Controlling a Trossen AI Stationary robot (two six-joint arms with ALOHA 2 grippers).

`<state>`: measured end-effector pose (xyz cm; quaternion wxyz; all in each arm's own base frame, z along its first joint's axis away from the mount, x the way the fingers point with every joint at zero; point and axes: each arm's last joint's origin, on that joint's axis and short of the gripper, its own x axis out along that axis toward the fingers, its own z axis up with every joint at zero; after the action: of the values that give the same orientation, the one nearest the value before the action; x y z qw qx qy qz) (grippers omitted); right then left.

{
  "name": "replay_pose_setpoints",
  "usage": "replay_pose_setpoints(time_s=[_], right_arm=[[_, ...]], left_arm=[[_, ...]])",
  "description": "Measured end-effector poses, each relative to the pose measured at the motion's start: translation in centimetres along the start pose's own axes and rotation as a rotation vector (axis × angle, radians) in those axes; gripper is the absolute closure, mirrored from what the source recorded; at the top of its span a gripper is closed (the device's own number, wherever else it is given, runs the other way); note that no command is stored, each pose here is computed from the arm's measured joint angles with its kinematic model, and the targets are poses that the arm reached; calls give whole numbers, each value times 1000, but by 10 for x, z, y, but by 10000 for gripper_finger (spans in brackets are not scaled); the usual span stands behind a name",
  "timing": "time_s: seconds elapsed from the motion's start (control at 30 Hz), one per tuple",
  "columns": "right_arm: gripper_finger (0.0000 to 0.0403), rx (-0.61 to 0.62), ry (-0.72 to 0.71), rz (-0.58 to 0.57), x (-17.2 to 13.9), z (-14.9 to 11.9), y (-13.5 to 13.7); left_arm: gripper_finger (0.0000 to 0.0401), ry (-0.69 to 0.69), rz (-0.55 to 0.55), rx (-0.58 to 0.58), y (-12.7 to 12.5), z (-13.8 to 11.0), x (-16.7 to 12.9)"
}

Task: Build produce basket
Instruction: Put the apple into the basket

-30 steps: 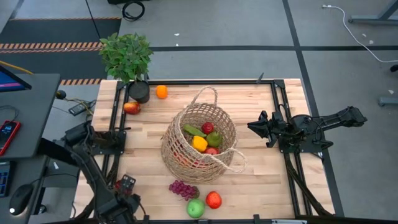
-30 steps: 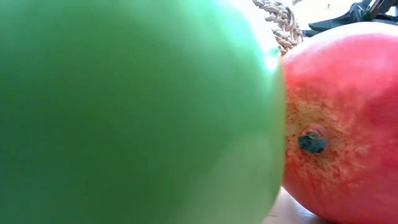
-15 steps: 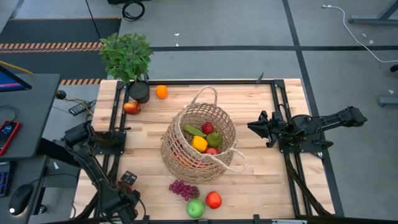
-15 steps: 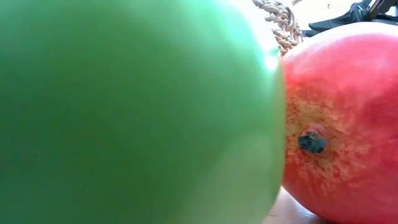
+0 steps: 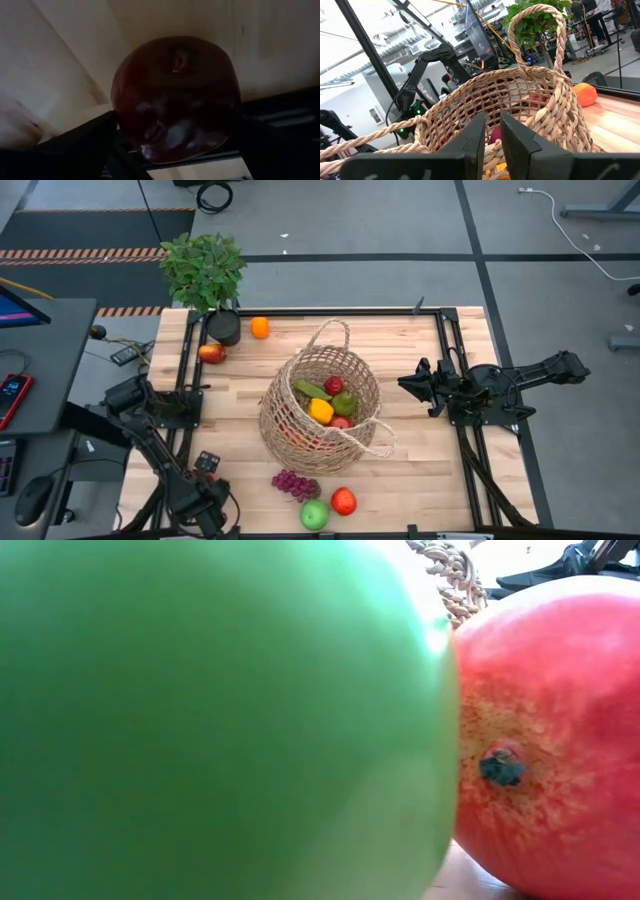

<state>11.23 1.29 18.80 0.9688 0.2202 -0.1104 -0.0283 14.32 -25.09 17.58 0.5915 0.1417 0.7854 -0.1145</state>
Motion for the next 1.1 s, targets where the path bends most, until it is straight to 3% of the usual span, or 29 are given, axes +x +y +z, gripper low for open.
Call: replay_pose_setpoints(time_s=[0.53, 0.87, 1.1], right_arm=[[338, 0, 0, 0, 0, 0, 0], [338, 0, 0, 0, 0, 0, 0], [338, 0, 0, 0, 0, 0, 0]], left_arm=[[61, -35, 6, -220, 16, 12, -5], [62, -375, 123, -633, 42, 7, -41], [62, -682, 141, -832, 64, -10, -75]])
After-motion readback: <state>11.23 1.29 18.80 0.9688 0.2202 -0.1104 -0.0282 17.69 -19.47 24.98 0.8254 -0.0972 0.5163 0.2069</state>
